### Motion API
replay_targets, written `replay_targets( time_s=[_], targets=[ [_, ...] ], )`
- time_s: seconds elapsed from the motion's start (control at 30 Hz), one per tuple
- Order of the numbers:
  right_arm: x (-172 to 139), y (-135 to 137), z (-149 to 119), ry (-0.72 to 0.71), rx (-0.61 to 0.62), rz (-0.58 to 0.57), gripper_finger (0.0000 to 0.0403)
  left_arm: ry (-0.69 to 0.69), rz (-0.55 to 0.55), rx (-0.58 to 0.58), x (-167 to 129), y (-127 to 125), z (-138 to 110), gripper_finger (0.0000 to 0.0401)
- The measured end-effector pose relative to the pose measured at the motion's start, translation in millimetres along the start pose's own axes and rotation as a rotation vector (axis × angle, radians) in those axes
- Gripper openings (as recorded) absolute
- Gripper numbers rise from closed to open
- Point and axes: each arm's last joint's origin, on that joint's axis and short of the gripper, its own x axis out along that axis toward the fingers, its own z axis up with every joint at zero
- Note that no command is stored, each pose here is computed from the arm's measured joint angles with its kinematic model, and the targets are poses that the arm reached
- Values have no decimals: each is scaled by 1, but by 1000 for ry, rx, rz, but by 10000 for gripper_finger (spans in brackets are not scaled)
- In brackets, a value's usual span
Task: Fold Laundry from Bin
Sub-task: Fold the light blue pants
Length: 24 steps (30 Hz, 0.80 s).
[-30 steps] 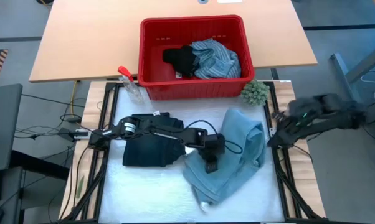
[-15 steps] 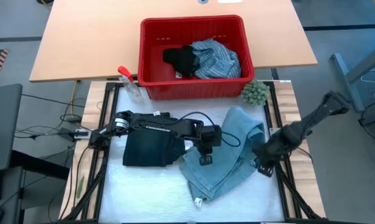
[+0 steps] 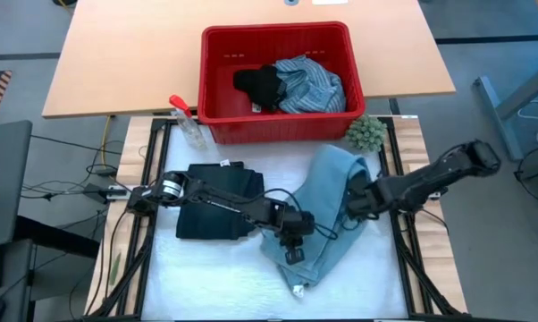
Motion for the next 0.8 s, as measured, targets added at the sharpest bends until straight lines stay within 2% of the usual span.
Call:
replay_targets(
  time_s=[0.23,0.33,0.4,0.5,0.67,0.73,0.8],
  targets=[
    [-11,-5,57,-352,-89,-57,18,-87,-108,-177,24,-11,-23,0],
    [-18,-5,76,-435,-134,-9,18,-119,-137,-195,26,-14,-24,0],
    [-29,-6,85,-451,-166,49,18,-144,-117,-168,25,-16,-24,0],
    [-49,-14,89,-408,-156,78,18,-180,16,-116,3,-16,-20,0],
    [-90,-34,80,-292,-94,40,18,-325,237,-1,-73,-15,2,0],
    [-102,-36,73,-236,-27,97,18,-350,285,33,-98,-11,7,0],
    [-109,-28,65,-205,50,213,18,-353,335,50,-118,-3,11,0]
  ],
)
